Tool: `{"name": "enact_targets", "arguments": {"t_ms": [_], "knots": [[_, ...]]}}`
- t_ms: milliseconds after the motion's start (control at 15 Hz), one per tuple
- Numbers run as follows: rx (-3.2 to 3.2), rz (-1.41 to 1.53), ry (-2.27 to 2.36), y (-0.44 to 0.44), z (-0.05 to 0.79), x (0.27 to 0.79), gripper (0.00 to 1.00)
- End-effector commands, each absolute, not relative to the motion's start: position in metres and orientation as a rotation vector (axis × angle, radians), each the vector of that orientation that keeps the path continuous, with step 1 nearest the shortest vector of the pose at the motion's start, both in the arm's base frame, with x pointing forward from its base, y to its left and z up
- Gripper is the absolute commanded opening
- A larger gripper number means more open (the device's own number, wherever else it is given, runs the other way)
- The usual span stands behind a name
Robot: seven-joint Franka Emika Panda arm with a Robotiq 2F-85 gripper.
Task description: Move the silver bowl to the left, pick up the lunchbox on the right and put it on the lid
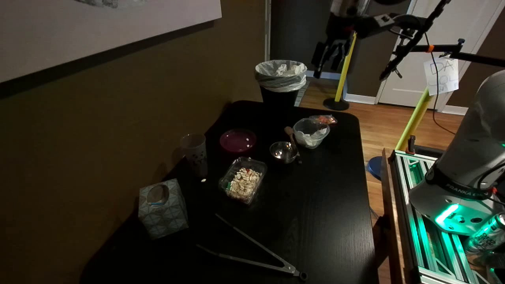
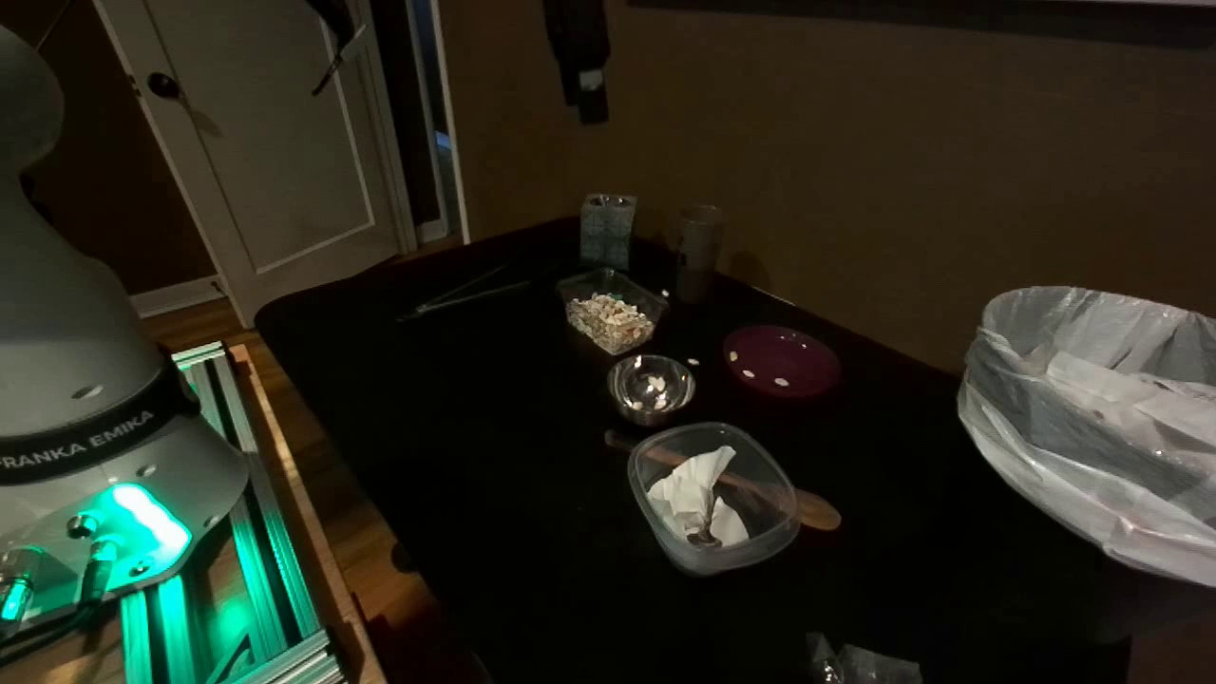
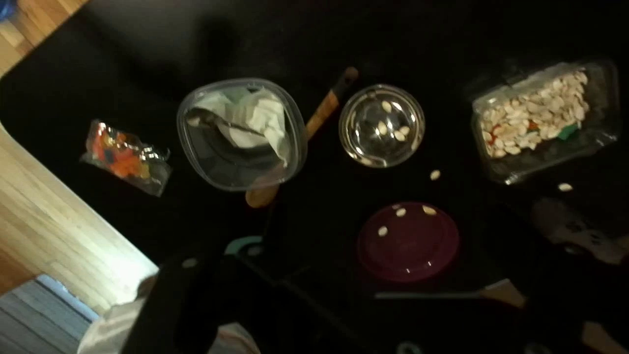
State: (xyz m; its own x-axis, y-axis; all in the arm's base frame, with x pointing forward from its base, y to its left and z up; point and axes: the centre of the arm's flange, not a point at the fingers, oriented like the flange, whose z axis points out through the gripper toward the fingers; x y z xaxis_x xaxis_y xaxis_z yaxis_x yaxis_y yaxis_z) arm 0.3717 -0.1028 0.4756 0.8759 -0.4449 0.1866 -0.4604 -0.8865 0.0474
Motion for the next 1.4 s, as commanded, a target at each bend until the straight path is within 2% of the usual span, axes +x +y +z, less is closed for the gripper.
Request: {"name": "enact_targets", "arguments": {"t_ms": [0,67,133,467,1067,1200,1267,1333], "knots": [[2.988,-0.034,-0.728,-0.100,0.402,0.388,1.00],[3.022,-0.101,-0.689,-0.096,0.392,0.388,1.00],[2.982,0.034,-0.710,-0.101,0.415,0.376,1.00],[3.000,-0.071,-0.686,-0.094,0.389,0.385,1.00],[2.978,-0.076,-0.306,-0.067,0.291,0.465,1.00],[2.992,-0.175,-0.208,-0.070,0.280,0.471,1.00],[3.002,-0.102,-0.293,-0.063,0.293,0.448,1.00],[3.005,-0.127,-0.265,-0.064,0.284,0.454,1.00]]}}
